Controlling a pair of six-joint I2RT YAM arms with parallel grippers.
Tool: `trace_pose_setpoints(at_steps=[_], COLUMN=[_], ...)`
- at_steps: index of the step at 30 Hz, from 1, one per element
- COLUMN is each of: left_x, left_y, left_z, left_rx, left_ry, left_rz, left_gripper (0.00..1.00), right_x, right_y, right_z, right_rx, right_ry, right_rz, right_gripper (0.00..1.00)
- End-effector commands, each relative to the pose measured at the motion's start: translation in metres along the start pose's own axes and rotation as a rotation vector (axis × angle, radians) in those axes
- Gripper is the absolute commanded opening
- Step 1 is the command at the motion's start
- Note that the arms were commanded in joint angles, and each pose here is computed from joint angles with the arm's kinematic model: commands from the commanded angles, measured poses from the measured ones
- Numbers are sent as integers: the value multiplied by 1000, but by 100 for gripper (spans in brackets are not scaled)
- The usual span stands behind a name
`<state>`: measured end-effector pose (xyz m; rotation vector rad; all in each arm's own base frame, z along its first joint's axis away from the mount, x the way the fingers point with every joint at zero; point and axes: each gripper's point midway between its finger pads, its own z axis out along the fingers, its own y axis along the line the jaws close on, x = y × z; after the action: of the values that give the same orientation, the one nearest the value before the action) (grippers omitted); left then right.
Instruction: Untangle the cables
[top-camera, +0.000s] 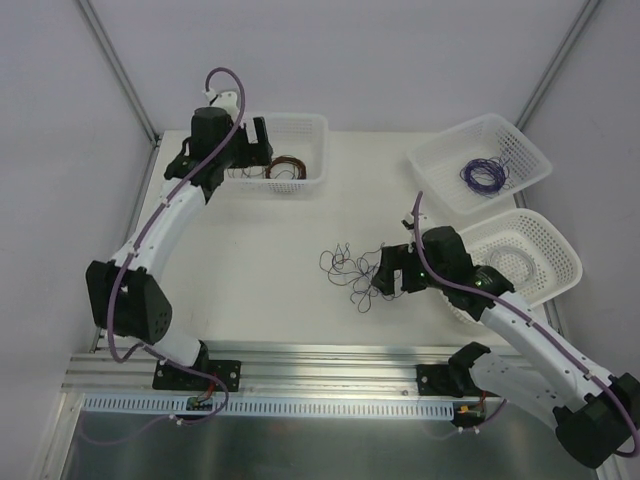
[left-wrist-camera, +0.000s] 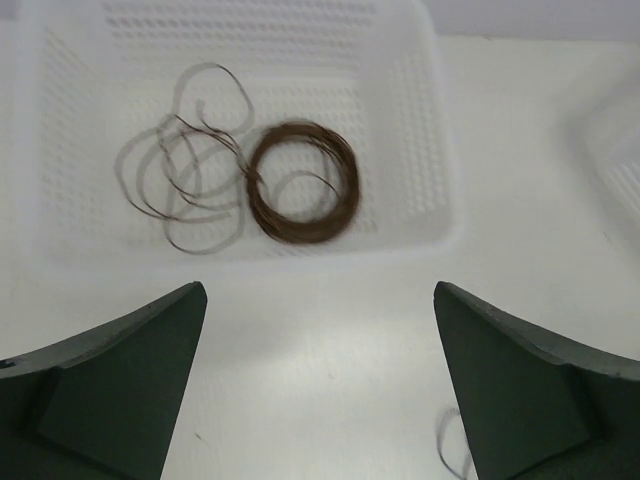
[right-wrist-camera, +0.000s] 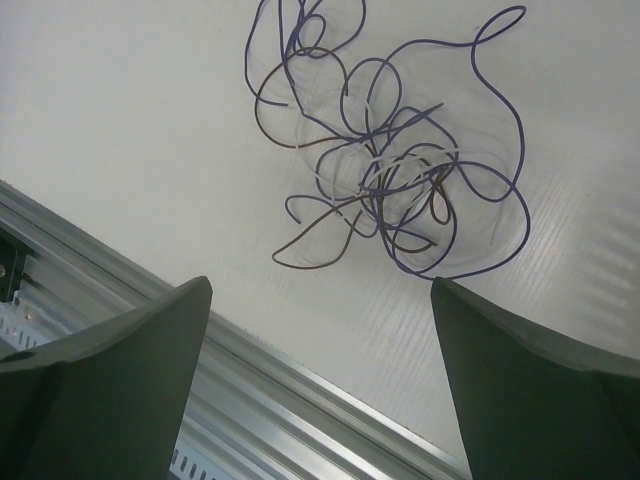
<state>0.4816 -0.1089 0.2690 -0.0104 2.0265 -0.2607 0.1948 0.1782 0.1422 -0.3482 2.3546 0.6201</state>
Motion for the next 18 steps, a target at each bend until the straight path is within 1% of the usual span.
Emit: trace_pose_setpoints(at_steps=[1, 2, 4, 5, 6, 8, 9, 11, 12, 13, 15, 16, 18], left_x=[43, 59, 91, 103, 126, 149, 170, 187, 204, 211, 232, 244, 260], left_y=[-60, -86, -104, -116, -132, -149, -166, -178, -194, -201, -214, -226, -237], left_z=[-46, -58, -77, -85, -98, -110, -122, -129, -136, -139, -140, -148, -144], left_rx=[179, 235, 276, 302, 332, 356, 396, 395, 411, 420, 423, 446, 442], left_ry=[82, 109, 157, 179, 216, 260, 297, 320, 344, 353, 385, 401, 426], left_rz=[-56, -31, -32, -28, -12, -28, 0, 11, 47, 65, 108, 130, 153], left_gripper=[99, 99, 99, 99, 99, 99, 99, 99, 99, 99, 99, 98, 96], right_x=[-3, -3, -4, -4, -5, -7, -6, -4, -1, -1, 0, 2, 2], right_y=[-4, -7, -12, -19, -23, -31, -35, -45, -53, -57, -61, -65, -66], right_z=[-7, -8, -12, -13, -15, -21, -23, -28, -30, -32, -35, -37, -41], right_rx=[33, 51, 75, 114, 136, 180, 201, 253, 297, 315, 340, 358, 362], right_ry=[-25, -32, -53, -68, -80, -112, -121, -143, -147, -154, -171, -174, -194], right_rz=[-4, 0, 17, 24, 29, 49, 57, 82, 91, 98, 122, 129, 150], right_gripper=[96, 96, 96, 96, 96, 96, 96, 96, 96, 96, 96, 96, 96])
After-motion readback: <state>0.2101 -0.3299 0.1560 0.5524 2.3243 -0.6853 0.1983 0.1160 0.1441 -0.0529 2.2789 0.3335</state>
